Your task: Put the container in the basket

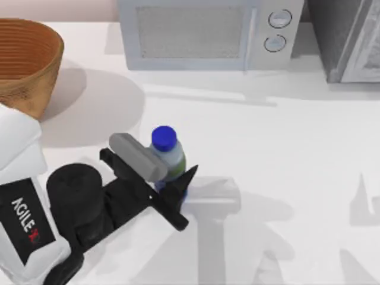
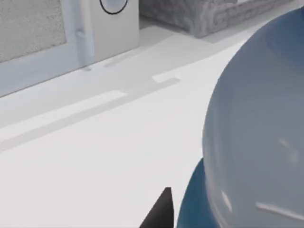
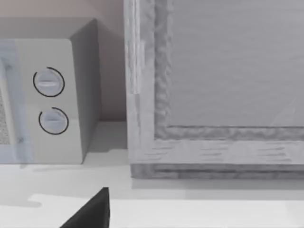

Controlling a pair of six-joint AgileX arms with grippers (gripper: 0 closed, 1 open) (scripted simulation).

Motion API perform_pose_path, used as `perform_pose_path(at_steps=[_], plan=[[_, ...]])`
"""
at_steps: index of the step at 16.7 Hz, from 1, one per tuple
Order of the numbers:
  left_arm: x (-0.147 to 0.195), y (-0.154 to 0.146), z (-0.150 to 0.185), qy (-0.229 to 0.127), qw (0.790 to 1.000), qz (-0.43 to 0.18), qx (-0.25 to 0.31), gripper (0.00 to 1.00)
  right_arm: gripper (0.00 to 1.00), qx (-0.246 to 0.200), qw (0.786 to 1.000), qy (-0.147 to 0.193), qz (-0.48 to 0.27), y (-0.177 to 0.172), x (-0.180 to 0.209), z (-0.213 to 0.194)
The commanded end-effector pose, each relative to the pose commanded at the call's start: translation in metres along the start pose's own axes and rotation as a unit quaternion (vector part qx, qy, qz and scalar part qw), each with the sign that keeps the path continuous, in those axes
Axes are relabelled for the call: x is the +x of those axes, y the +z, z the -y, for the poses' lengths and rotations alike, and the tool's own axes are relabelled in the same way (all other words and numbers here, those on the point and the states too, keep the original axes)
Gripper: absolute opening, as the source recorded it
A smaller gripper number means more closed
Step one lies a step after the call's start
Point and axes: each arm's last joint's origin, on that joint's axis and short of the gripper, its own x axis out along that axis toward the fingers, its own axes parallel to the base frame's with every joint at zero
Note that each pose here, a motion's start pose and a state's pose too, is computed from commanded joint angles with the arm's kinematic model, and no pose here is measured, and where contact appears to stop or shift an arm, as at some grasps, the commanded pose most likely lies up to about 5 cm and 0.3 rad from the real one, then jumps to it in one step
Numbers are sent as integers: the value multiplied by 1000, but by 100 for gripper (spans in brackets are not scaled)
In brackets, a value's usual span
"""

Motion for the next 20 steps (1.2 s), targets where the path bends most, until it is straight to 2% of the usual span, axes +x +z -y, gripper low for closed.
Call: perform_pose_path(at_steps=[3, 6, 9, 12, 16, 20], plan=[[19, 39, -30, 25, 998, 52, 16, 0, 100, 0, 1000, 0, 0, 0, 0, 0], [25, 99, -80, 76, 992, 94, 36, 0, 100, 0, 1000, 0, 0, 0, 0, 0], [4, 159, -137, 144, 984, 100, 43, 0, 100, 0, 1000, 0, 0, 0, 0, 0], [-37, 202, -183, 219, 973, 72, 27, 0, 100, 0, 1000, 0, 0, 0, 0, 0], [-94, 223, -221, 305, 952, 16, -20, 0, 100, 0, 1000, 0, 0, 0, 0, 0], [-124, 221, -236, 351, 934, -18, -58, 0, 100, 0, 1000, 0, 0, 0, 0, 0]])
